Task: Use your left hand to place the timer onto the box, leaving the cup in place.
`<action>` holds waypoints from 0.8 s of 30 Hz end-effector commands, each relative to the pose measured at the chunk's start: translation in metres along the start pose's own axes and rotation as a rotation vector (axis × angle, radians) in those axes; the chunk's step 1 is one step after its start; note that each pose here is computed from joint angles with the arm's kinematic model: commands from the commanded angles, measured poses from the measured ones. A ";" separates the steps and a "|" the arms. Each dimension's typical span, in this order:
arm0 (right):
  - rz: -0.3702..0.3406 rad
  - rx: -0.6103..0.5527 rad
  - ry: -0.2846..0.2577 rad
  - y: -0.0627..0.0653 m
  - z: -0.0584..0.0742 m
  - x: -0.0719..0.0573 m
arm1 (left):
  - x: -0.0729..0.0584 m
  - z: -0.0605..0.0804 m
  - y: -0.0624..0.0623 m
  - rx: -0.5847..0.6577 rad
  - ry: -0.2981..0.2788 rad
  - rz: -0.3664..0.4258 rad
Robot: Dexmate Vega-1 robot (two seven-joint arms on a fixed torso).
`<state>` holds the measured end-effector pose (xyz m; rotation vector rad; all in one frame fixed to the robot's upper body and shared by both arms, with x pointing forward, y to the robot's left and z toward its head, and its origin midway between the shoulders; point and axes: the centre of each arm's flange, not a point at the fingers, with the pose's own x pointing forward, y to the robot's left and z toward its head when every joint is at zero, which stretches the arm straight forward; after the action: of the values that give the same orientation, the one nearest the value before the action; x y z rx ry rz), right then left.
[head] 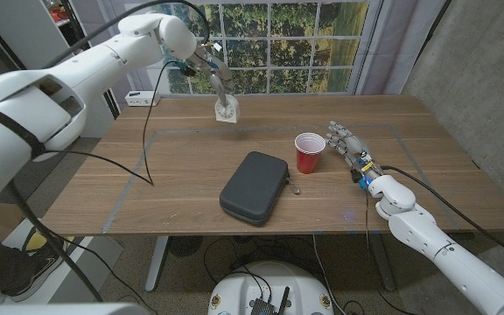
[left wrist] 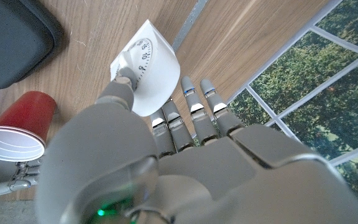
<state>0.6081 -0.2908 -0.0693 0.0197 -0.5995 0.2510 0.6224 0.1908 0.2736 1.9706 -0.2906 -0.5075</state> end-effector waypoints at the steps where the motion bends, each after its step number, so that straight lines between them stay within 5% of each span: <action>1: -0.007 -0.002 -0.011 0.001 0.000 -0.007 | -0.037 0.021 0.028 0.056 -0.041 0.037; 12: -0.018 -0.002 -0.027 0.005 0.001 -0.010 | -0.058 0.040 0.031 0.059 -0.132 0.070; 24: -0.024 -0.030 -0.066 0.007 0.011 -0.009 | -0.067 0.063 0.023 0.084 -0.233 0.085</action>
<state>0.5976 -0.2878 -0.0722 0.0216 -0.6368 0.2301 0.5533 0.1666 0.2927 1.9785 -0.4728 -0.6118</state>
